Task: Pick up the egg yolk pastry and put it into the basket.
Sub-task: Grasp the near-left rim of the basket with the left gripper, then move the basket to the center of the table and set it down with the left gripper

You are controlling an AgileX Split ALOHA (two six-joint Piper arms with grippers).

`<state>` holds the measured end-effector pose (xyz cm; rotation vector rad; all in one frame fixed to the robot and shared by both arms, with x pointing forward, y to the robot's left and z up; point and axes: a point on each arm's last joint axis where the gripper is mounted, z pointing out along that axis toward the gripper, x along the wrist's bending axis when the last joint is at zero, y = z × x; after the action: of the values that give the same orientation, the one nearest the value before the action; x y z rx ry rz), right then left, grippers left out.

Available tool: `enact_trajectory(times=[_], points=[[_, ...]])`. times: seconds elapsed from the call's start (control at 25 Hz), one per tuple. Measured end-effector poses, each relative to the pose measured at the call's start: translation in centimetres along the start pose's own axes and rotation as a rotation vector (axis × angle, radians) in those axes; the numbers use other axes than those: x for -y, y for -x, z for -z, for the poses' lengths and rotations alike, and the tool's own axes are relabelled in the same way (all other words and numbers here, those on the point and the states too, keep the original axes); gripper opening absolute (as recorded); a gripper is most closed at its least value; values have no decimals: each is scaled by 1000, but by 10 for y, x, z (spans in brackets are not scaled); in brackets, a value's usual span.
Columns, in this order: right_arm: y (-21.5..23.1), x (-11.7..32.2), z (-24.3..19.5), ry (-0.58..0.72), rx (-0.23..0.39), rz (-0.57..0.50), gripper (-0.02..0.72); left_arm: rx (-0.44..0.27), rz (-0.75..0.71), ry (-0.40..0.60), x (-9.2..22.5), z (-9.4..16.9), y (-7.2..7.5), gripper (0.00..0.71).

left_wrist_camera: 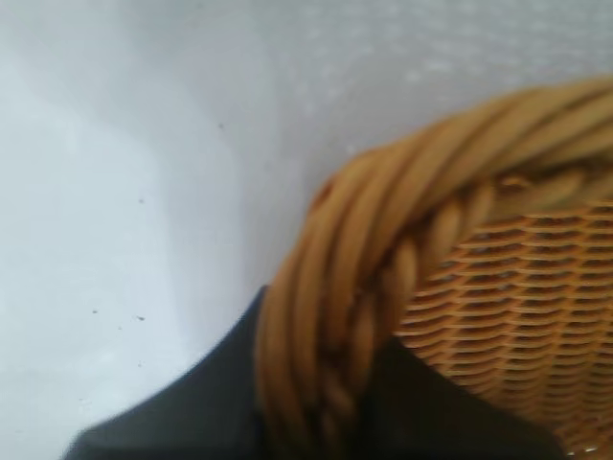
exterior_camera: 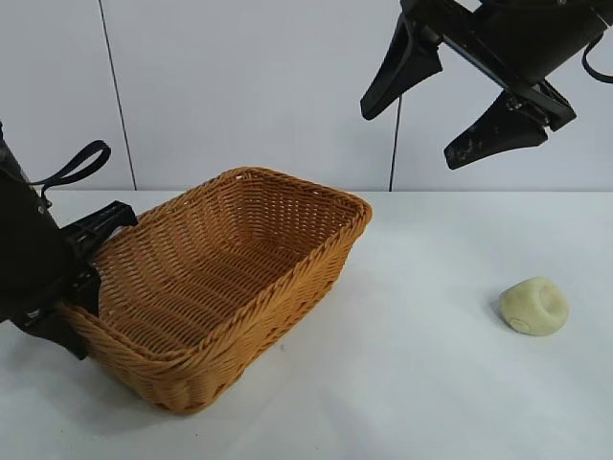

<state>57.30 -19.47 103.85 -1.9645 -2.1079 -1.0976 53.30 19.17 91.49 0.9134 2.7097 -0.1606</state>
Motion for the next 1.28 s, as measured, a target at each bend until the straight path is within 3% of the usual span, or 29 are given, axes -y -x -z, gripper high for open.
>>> enact_trajectory(times=[0.32,0.56,0.8,0.92,1.28], points=[[0,0,0,0,0,0,663,35,-264,-56,-46,27,28,148],[0,0,0,0,1,1,663,9,-526,-167,-60,18,63,148],[0,0,0,-4,0,1,663,20,-722,-207,-63,10,93,148],[0,1,0,-5,-1,1,663,12,-774,-230,-60,2,99,148],[0,1,0,-10,-3,1,663,-29,-824,-220,-65,-26,96,147]])
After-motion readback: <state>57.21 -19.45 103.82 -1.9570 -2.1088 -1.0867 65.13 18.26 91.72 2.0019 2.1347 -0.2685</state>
